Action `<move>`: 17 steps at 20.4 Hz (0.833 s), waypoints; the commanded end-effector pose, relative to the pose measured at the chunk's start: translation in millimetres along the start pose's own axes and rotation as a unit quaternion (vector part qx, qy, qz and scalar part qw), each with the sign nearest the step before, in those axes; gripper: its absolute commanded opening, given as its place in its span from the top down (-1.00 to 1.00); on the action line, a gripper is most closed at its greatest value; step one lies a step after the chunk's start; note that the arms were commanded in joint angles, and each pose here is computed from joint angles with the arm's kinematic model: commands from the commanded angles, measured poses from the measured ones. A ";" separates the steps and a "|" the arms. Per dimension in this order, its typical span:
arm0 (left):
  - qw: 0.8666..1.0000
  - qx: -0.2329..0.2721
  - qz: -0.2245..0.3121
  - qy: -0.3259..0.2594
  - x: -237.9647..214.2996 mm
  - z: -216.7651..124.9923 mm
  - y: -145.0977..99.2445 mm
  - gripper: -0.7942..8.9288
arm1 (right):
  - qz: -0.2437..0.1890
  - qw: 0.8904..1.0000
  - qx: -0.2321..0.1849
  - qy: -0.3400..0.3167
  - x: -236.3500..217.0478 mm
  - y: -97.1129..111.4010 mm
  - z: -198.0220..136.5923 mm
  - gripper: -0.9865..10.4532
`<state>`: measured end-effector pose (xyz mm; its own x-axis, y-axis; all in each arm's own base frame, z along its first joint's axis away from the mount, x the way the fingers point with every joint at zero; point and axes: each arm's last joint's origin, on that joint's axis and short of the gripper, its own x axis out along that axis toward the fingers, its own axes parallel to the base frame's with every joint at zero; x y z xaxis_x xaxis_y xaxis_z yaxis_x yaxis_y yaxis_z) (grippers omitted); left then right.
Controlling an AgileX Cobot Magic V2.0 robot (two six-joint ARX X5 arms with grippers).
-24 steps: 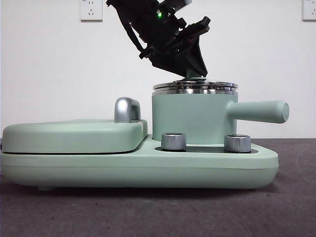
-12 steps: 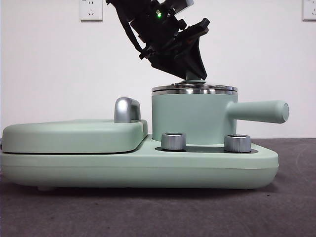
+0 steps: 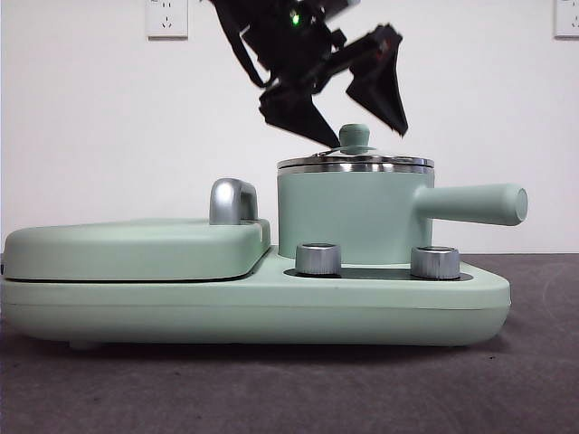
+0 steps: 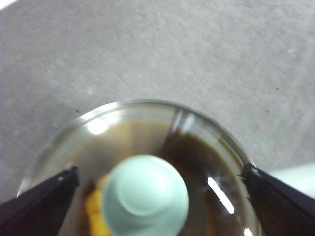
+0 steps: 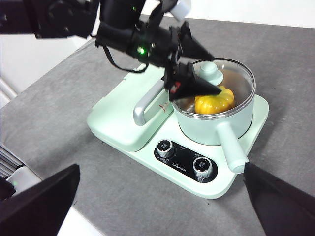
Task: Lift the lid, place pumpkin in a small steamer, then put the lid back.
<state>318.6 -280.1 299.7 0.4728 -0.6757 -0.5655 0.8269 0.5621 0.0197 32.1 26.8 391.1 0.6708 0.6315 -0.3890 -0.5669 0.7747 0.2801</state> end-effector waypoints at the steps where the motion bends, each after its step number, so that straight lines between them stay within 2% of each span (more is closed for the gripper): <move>1: 1.000 0.002 -0.001 -0.008 -9.2 19.6 -0.3 -0.35 | 0.003 1.000 0.003 -0.008 -1.7 1.1 2.7 -0.09; 6: 0.999 -0.025 -0.009 0.044 -58.7 39.5 -7.4 -0.31 | 0.003 1.000 0.004 0.000 -1.4 0.8 1.4 -0.09; 11: 0.994 -0.048 -0.015 0.093 -133.4 36.8 -23.6 -0.31 | 0.002 1.000 0.005 0.013 -0.7 0.3 -1.0 -0.09; 14: 0.994 -0.068 -0.015 0.089 -182.0 34.5 -34.9 -0.31 | 0.002 1.000 0.001 0.013 -0.5 0.3 -0.9 -0.09; 17: 0.995 -0.069 -0.046 0.060 -229.8 24.0 -53.3 -0.31 | 0.003 1.000 0.000 0.013 -0.5 0.3 -0.9 -0.09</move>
<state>179.9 -168.2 444.0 0.3555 -0.6561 -0.6657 0.8094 0.5723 -0.1318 31.1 26.2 388.1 0.6571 0.6264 -0.4194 -0.5615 0.7779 0.2821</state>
